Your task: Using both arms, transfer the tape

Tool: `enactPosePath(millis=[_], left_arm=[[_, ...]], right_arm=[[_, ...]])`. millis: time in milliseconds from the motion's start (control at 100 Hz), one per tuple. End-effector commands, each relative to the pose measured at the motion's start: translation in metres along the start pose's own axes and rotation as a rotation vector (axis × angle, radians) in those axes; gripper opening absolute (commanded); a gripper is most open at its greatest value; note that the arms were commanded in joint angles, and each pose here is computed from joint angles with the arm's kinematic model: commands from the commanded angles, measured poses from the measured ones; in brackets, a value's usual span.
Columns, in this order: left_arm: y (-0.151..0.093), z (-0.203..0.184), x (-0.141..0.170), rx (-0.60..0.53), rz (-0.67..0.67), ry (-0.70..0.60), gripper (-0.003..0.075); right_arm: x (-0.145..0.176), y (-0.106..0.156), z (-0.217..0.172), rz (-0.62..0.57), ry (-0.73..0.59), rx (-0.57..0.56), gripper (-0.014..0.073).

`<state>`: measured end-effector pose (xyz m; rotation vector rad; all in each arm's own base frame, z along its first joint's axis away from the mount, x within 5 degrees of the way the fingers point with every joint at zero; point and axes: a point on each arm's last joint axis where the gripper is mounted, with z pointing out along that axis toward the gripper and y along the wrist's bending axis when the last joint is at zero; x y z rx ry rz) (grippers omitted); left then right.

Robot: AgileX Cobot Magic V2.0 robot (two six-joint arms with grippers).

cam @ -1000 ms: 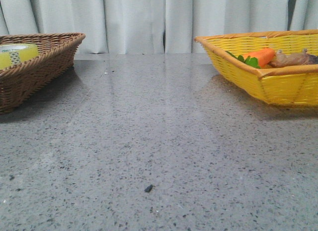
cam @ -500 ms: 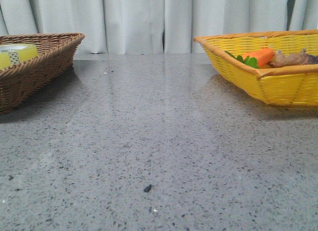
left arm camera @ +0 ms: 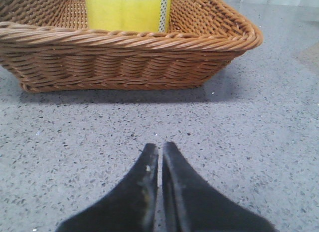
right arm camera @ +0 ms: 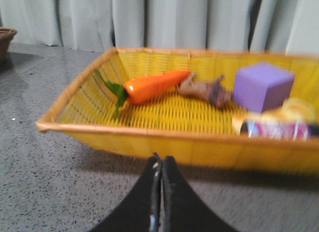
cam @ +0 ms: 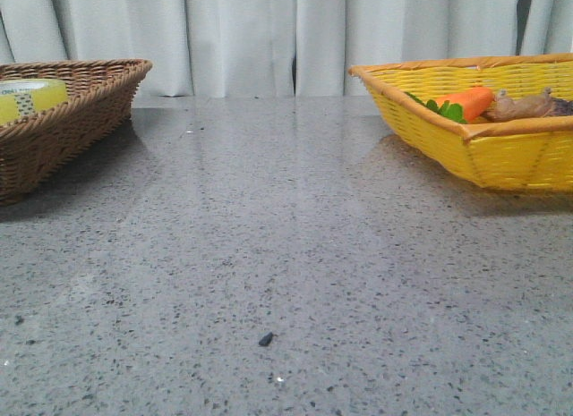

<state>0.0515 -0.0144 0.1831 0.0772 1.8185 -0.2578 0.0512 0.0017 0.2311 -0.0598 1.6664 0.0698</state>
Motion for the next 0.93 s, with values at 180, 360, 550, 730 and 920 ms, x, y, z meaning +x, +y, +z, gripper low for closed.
enactPosePath(millis=[180, 360, 550, 730, 920], left_arm=[[0.0, -0.001, -0.002, 0.0, -0.011, -0.062, -0.0021], [0.0, -0.001, -0.002, 0.0, -0.011, -0.061, -0.0021], [0.0, -0.001, -0.002, 0.0, -0.011, -0.061, -0.0021], [0.0, -0.001, -0.002, 0.0, -0.011, -0.061, -0.0021], [0.0, -0.001, -0.002, 0.0, -0.011, -0.061, -0.0021]], right_arm=[[0.041, -0.005, 0.009, 0.087, -0.006, 0.103, -0.0059], [0.051, -0.006, 0.007, 0.097, 0.087, 0.126, -0.0059], [0.055, -0.006, 0.007, 0.099, 0.124, 0.133, -0.0059], [0.054, -0.006, 0.007, 0.099, 0.119, 0.132, -0.0059], [0.054, -0.006, 0.007, 0.099, 0.117, 0.132, -0.0059]])
